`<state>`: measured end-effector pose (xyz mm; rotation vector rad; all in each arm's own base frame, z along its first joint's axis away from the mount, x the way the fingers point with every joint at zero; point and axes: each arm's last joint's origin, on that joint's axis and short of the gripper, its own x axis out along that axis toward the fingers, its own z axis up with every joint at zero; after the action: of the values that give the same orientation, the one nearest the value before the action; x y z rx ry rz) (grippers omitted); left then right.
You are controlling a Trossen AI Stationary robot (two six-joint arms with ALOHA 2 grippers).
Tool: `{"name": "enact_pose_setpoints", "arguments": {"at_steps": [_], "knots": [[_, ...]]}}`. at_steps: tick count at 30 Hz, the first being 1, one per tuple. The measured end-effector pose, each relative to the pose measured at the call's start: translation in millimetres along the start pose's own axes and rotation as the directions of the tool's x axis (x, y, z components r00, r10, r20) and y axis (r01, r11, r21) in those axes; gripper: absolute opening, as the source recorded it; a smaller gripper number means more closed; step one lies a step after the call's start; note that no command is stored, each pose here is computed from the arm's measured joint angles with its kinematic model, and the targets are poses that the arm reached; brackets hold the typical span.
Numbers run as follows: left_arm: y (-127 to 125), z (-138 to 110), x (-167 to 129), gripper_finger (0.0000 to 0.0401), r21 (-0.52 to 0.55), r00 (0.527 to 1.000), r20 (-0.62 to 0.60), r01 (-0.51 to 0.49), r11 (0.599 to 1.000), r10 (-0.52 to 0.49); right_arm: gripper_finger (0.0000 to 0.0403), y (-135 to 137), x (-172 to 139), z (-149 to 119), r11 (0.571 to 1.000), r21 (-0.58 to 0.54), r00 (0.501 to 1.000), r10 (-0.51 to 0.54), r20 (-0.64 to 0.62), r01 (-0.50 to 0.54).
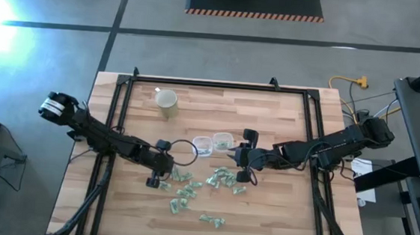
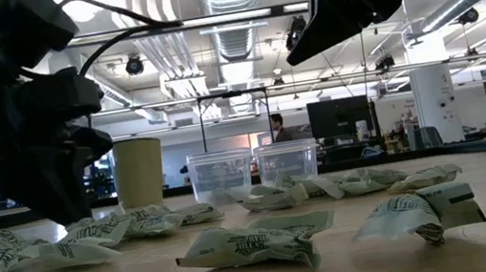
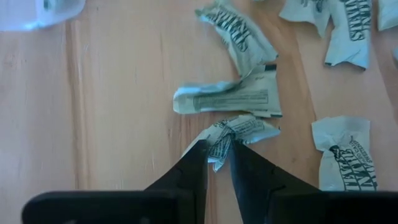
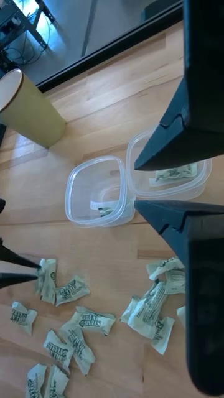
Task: Pick and place items into bin
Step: Put the stevia packet into the left transparent bin
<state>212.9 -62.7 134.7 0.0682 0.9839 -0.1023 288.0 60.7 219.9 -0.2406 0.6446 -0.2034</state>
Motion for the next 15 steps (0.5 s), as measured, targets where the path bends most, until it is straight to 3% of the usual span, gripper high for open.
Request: {"name": "enact_pose_setpoints", "arguments": {"at_steps": [15], "knots": [[1.3, -4.2, 1.2, 0.0048, -0.001, 0.999, -0.014, -0.028, 1.000, 0.028, 0.0068, 0.0, 0.0, 0.0, 1.000, 0.000, 1.000, 0.000, 0.000, 0.000]]}}
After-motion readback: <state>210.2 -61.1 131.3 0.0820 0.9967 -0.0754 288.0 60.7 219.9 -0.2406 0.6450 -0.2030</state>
